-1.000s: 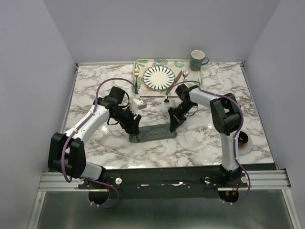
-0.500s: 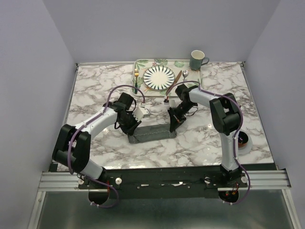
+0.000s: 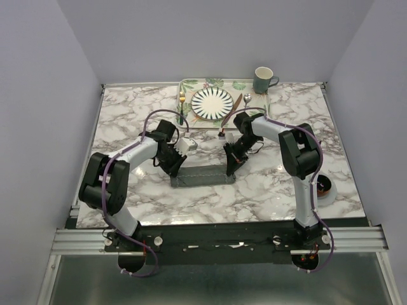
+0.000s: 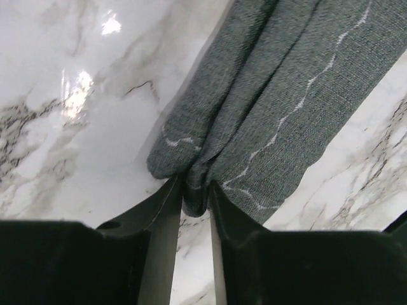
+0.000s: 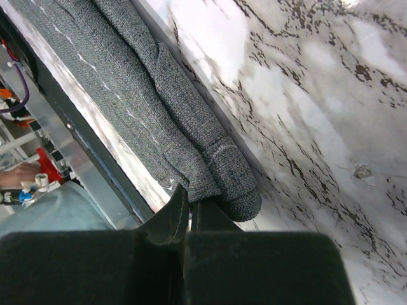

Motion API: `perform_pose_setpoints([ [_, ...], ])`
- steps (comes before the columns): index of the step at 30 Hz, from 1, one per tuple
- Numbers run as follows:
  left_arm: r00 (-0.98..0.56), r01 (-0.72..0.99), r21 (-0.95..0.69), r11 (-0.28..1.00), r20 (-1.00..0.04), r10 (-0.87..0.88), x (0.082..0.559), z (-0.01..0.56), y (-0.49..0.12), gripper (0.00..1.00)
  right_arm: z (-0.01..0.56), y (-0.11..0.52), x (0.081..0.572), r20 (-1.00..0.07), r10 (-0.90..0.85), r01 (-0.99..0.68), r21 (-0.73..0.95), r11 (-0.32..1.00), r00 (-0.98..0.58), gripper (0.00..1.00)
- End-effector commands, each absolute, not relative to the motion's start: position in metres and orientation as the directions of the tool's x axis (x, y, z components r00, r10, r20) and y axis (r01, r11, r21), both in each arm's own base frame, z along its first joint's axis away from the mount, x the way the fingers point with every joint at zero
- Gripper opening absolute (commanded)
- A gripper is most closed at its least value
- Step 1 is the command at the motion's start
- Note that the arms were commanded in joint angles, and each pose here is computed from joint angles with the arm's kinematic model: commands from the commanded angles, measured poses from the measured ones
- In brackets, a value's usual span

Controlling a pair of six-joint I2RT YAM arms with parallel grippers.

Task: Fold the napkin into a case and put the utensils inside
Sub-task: Fold the 2/3-rectangle-folded napkin at the center of the board.

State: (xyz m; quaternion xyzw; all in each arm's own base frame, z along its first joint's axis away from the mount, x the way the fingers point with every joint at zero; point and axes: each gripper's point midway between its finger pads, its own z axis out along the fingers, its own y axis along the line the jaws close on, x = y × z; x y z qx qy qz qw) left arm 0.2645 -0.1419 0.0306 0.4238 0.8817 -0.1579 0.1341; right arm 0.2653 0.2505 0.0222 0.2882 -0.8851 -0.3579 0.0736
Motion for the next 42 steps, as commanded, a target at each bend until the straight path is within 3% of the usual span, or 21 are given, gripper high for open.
perform_pose_setpoints([
  [1, -0.642, 0.757, -0.259, 0.600, -0.466, 0.609, 0.269, 0.050, -0.143, 0.36, -0.016, 0.233, 0.272, -0.077, -0.615, -0.534, 0.586, 0.609, -0.785, 0.01],
  [4, -0.638, 0.761, -0.285, 0.582, -0.487, 0.596, 0.264, 0.067, -0.145, 0.33, -0.010, 0.236, 0.273, -0.093, -0.610, -0.536, 0.593, 0.601, -0.787, 0.01],
  [10, -0.638, 0.763, -0.310, 0.568, -0.508, 0.579, 0.270, 0.080, -0.153, 0.12, -0.010, 0.236, 0.273, -0.099, -0.611, -0.541, 0.591, 0.599, -0.785, 0.01],
  [16, -0.616, 0.781, -0.307, 0.544, -0.525, 0.588, 0.279, 0.089, -0.159, 0.00, -0.012, 0.235, 0.274, -0.102, -0.615, -0.547, 0.585, 0.599, -0.782, 0.01],
  [21, -0.621, 0.770, -0.265, 0.581, -0.525, 0.583, 0.294, 0.082, -0.155, 0.00, -0.014, 0.234, 0.274, -0.099, -0.617, -0.550, 0.578, 0.603, -0.781, 0.01],
  [32, -0.706, 0.701, -0.252, 0.667, -0.382, 0.597, 0.299, 0.021, -0.129, 0.00, -0.016, 0.232, 0.282, -0.102, -0.618, -0.561, 0.550, 0.618, -0.780, 0.01],
  [33, -0.711, 0.696, -0.279, 0.661, -0.396, 0.581, 0.298, 0.026, -0.132, 0.04, -0.016, 0.232, 0.281, -0.099, -0.616, -0.558, 0.552, 0.619, -0.782, 0.01],
  [34, -0.724, 0.681, -0.295, 0.670, -0.410, 0.555, 0.300, 0.032, -0.133, 0.19, -0.015, 0.233, 0.281, -0.095, -0.611, -0.551, 0.555, 0.623, -0.786, 0.01],
  [37, -0.724, 0.660, -0.329, 0.675, -0.516, 0.457, 0.311, 0.071, -0.133, 0.47, -0.014, 0.233, 0.279, -0.090, -0.602, -0.539, 0.563, 0.627, -0.793, 0.01],
  [39, -0.688, 0.665, -0.298, 0.685, -0.601, 0.407, 0.318, 0.109, -0.133, 0.55, -0.013, 0.234, 0.278, -0.089, -0.596, -0.532, 0.569, 0.627, -0.798, 0.01],
  [41, -0.588, 0.692, -0.205, 0.692, -0.716, 0.376, 0.328, 0.158, -0.134, 0.73, -0.011, 0.236, 0.276, -0.090, -0.587, -0.521, 0.580, 0.626, -0.805, 0.01],
  [42, -0.548, 0.696, -0.173, 0.697, -0.755, 0.360, 0.332, 0.175, -0.134, 0.90, -0.009, 0.238, 0.275, -0.095, -0.586, -0.522, 0.584, 0.622, -0.805, 0.01],
])
